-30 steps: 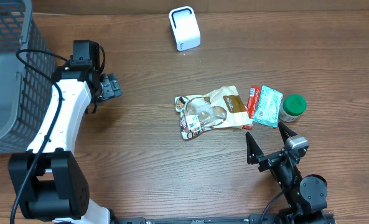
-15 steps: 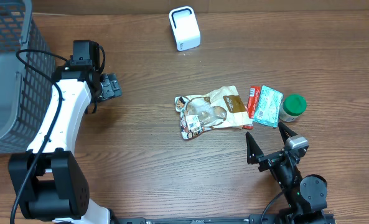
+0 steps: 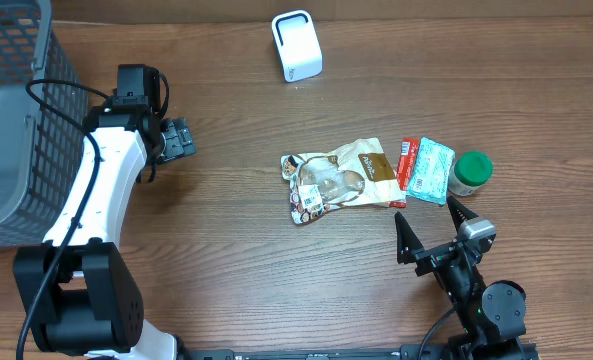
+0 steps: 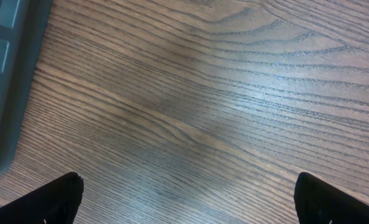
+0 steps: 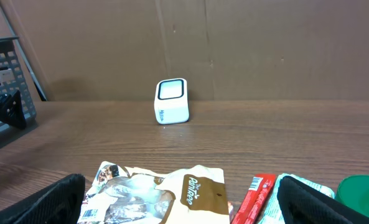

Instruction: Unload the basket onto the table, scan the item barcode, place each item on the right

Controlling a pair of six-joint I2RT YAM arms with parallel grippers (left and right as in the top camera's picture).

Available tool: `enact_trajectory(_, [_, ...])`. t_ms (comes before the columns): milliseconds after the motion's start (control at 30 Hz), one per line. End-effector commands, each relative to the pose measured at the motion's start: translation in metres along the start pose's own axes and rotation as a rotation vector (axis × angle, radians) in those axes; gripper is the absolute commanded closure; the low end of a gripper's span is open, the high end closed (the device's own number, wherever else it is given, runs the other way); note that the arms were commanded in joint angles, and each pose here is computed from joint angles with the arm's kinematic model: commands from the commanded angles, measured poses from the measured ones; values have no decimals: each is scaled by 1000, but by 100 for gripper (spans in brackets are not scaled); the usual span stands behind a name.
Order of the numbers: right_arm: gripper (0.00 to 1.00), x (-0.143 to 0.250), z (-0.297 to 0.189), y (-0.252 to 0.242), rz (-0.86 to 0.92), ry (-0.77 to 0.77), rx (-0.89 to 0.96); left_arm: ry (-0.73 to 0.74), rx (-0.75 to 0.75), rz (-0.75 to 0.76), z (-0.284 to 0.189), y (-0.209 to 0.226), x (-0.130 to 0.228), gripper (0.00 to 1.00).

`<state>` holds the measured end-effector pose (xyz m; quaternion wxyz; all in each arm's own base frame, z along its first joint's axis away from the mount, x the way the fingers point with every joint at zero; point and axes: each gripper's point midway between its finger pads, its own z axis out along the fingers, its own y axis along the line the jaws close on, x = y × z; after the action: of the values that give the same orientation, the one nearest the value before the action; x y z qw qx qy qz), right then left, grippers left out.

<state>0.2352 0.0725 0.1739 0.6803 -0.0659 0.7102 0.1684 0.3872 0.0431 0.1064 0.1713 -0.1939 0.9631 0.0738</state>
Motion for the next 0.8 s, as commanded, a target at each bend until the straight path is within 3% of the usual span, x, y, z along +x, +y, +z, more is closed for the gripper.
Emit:
enact_trajectory(0, [0,2,0,-2,1,-5,8,-16,-8,6,-2,0,-6,0])
enact_trajectory(433, [0,2,0,-2,1,-5,8,-32,-2,4,-8,0,-8,0])
enact_trajectory(600, [0,2,0,-2,1,-5,7,-144,39,-22,-51,5,-21,0])
enact_trajectory(767, [0,2,0,-2,1,-5,8,-353,113,-69,-133,19,-33,0])
